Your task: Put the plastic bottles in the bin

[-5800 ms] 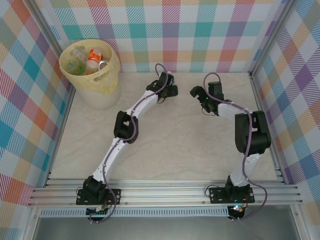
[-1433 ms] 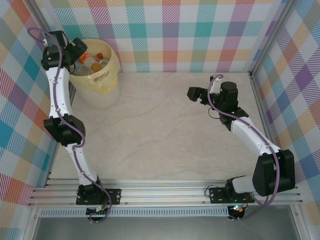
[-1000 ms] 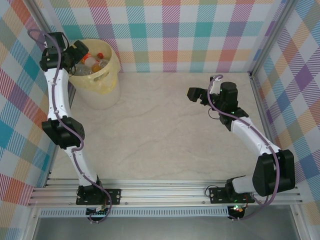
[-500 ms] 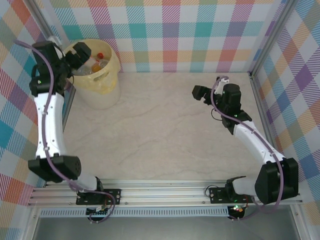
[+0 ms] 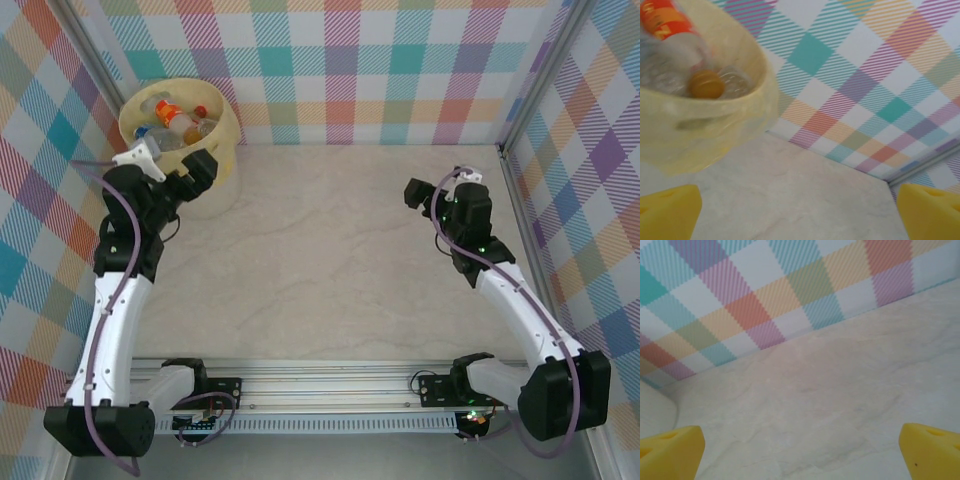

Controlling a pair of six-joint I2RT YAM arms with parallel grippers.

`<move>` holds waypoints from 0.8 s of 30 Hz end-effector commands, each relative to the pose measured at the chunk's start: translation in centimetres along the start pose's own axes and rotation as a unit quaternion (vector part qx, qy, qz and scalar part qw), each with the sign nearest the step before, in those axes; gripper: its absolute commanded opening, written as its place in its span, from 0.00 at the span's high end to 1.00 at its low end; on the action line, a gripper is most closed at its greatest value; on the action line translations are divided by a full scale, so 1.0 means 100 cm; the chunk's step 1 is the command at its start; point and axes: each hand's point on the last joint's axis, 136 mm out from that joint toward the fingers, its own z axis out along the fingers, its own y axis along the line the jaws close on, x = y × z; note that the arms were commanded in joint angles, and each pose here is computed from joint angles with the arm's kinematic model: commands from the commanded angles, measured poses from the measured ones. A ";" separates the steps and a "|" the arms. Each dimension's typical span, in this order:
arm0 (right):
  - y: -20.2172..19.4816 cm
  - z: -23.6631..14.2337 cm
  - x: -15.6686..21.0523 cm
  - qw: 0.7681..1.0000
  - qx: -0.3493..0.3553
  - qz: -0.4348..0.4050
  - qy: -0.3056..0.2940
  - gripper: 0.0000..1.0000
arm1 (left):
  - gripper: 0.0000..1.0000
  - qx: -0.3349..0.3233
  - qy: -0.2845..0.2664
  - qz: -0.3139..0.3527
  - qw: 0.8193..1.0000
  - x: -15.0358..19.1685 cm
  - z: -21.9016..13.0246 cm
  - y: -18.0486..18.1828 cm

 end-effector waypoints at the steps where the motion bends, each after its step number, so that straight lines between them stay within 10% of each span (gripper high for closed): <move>1: -0.026 -0.009 0.005 0.998 0.064 -0.029 -0.010 0.00 | 0.00 -0.074 -0.042 0.012 0.996 0.001 -0.008 0.033; 10: -0.073 -0.014 0.026 0.986 0.155 -0.059 -0.026 0.00 | 0.00 -0.265 -0.070 0.025 0.961 0.056 -0.023 0.140; 24: -0.133 0.014 0.069 0.974 0.198 -0.108 0.029 0.00 | 0.00 -0.279 0.044 0.138 0.949 0.150 0.029 0.203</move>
